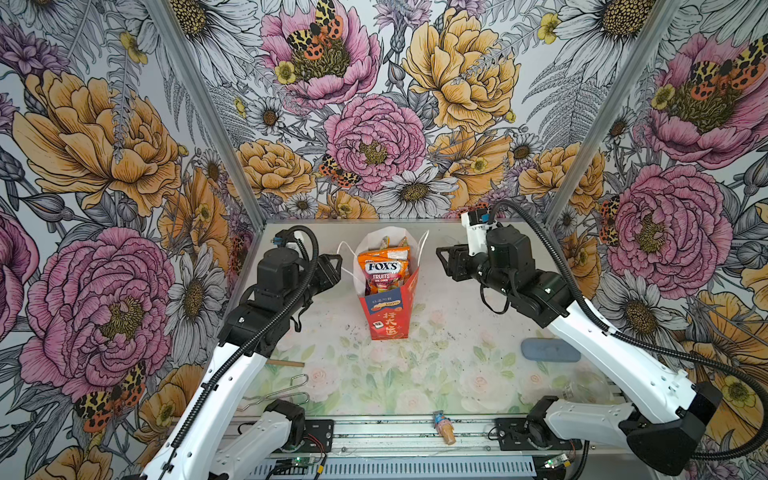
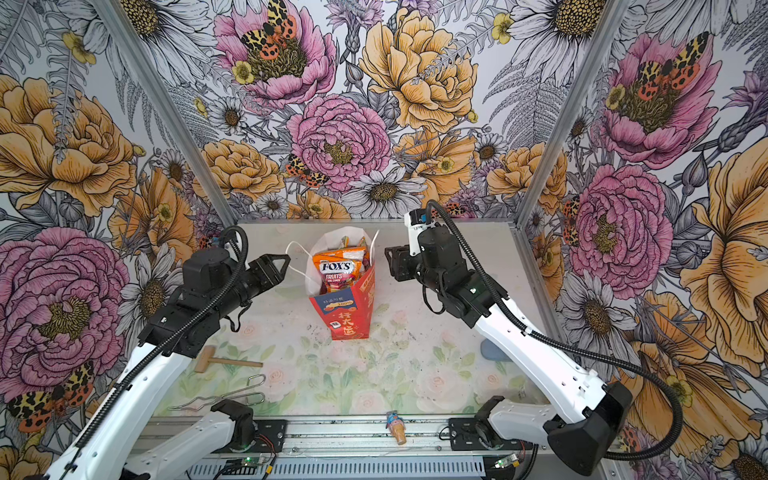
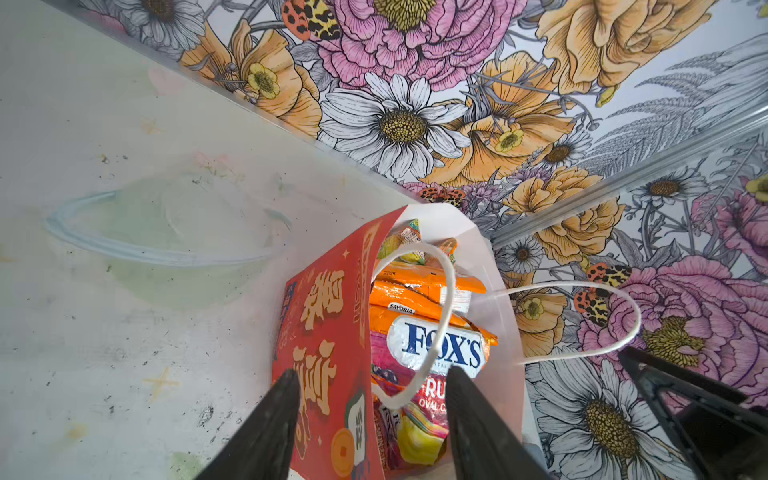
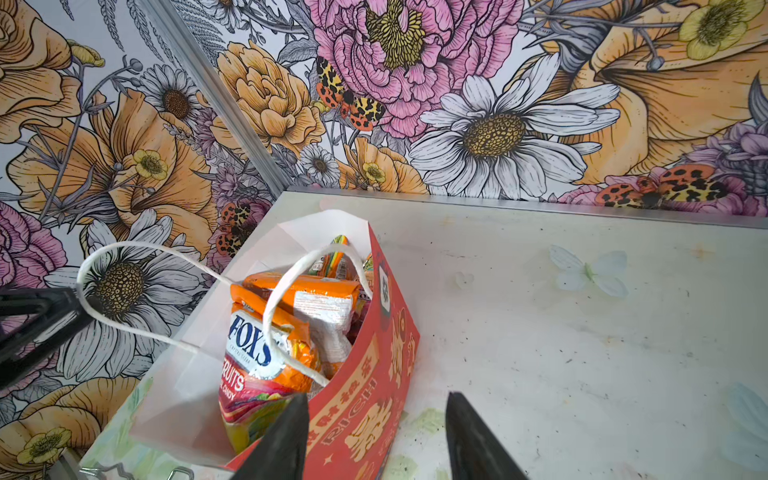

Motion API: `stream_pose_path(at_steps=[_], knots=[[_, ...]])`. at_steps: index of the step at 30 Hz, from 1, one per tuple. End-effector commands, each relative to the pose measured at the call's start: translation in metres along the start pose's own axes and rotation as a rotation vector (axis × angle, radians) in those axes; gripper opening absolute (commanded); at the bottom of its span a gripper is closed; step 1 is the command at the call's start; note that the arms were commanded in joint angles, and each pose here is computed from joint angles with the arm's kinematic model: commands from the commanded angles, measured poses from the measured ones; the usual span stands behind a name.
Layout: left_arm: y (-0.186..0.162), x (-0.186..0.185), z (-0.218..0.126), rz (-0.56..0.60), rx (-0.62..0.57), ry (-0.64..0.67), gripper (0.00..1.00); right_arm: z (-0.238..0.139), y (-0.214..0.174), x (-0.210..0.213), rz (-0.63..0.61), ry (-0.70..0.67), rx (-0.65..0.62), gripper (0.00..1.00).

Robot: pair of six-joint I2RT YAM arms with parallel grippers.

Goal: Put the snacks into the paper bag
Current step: 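Open the right gripper and raise it out of the paper bag, then open the left gripper off the paper bag while the right gripper hovers nearby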

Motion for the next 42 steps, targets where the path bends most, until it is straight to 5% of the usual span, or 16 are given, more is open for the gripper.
stream_pose_path(at_steps=[1,12,42], knots=[[0.004,0.004,-0.002,0.014,0.027,-0.023,0.65,0.006,0.004,0.002,-0.007,0.059,-0.006,0.55],[0.008,-0.004,0.008,-0.009,0.121,-0.222,0.93,0.032,0.005,0.01,-0.035,0.143,0.021,0.55],[0.01,-0.024,0.037,-0.105,0.24,-0.501,0.95,0.066,0.029,0.012,-0.037,0.227,-0.021,0.55]])
Point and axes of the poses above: each gripper's point midway between its finger pads, its own z axis out along the fingers, its own x axis along the line the jaws close on, y = z × x, the point moved 4 cm from there along -z, back along the fingers, and after that the axes turned 13 degrees about -z, right-handed, at the moved point
